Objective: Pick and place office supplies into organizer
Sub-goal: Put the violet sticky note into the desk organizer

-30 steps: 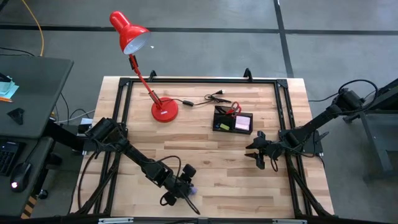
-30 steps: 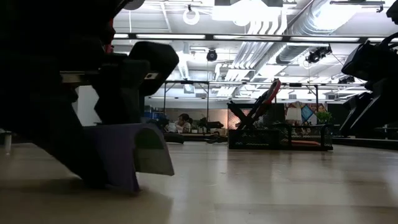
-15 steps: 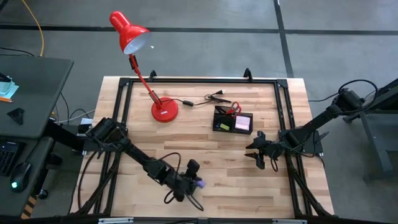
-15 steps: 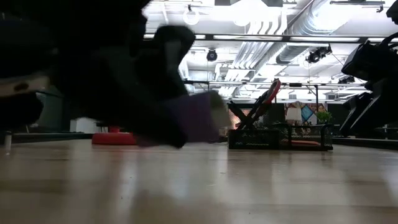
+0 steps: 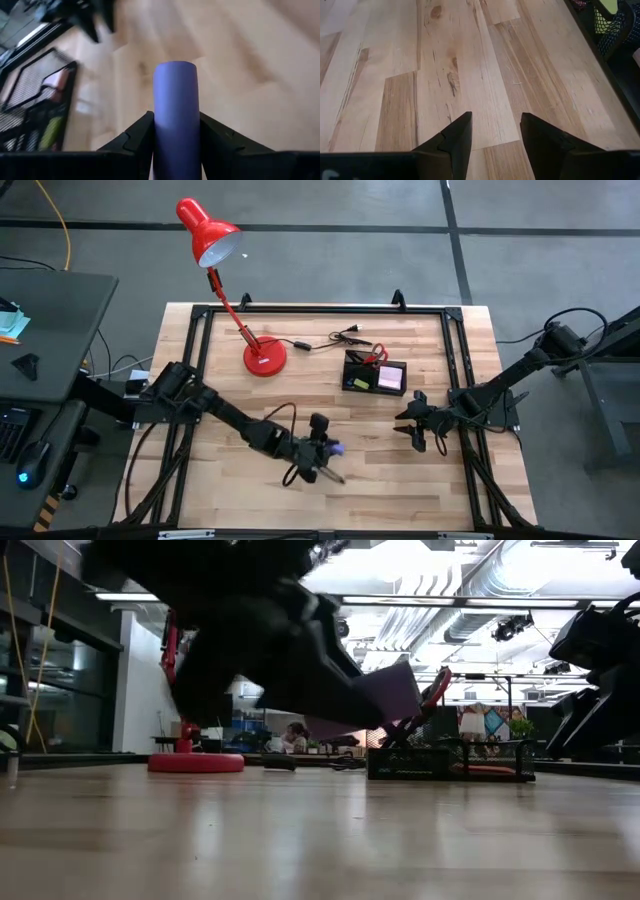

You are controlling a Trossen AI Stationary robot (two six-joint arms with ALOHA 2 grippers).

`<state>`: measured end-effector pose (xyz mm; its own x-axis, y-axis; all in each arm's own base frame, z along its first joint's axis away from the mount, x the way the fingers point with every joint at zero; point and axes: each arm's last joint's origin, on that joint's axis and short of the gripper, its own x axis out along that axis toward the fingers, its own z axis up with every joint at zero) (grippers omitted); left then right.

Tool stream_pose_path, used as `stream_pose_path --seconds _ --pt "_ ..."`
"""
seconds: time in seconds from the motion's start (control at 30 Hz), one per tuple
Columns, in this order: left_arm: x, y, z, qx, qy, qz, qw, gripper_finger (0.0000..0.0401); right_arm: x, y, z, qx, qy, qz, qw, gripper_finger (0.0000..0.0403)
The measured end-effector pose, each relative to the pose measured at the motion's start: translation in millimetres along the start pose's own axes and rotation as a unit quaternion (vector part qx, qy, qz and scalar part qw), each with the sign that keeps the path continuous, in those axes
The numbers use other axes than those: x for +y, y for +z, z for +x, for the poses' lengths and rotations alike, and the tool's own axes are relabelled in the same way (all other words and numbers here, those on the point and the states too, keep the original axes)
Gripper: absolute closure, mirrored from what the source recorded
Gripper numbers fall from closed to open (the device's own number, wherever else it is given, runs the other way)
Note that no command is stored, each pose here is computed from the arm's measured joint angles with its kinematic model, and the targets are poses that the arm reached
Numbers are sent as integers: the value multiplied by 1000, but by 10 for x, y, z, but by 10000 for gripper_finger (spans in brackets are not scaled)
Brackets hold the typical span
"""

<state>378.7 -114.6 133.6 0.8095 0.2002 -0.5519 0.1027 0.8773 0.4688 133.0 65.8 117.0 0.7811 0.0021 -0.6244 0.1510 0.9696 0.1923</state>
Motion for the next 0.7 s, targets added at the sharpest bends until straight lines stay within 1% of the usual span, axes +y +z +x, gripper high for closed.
stream_pose_path --seconds 0.13,0.27,0.37,0.4,0.47,0.57,0.63,0.7 --pt "74 -15 35 1 7 -17 1000 279 0 0 0 0 0 0 1000 240" --pt "67 -6 31 -2 3 -17 1000 279 0 0 0 0 0 0 1000 241" --pt "67 -6 31 -2 3 -4 1000 279 0 0 0 0 0 0 1000 242" --pt "70 -6 32 -2 4 1 1000 279 -2 1 0 -2 -4 -17 1000 241" --pt "74 3 33 -6 5 2 1000 279 -25 16 2 -18 -35 -104 994 239" --pt "81 28 28 -17 8 -3 1000 279 -43 27 0 -25 -68 -217 974 236" --pt "82 38 26 -21 9 -5 1000 279 -43 27 0 -22 -70 -265 961 236" --pt "82 38 26 -21 9 -5 1000 279 -42 26 1 -19 -68 -295 953 236"
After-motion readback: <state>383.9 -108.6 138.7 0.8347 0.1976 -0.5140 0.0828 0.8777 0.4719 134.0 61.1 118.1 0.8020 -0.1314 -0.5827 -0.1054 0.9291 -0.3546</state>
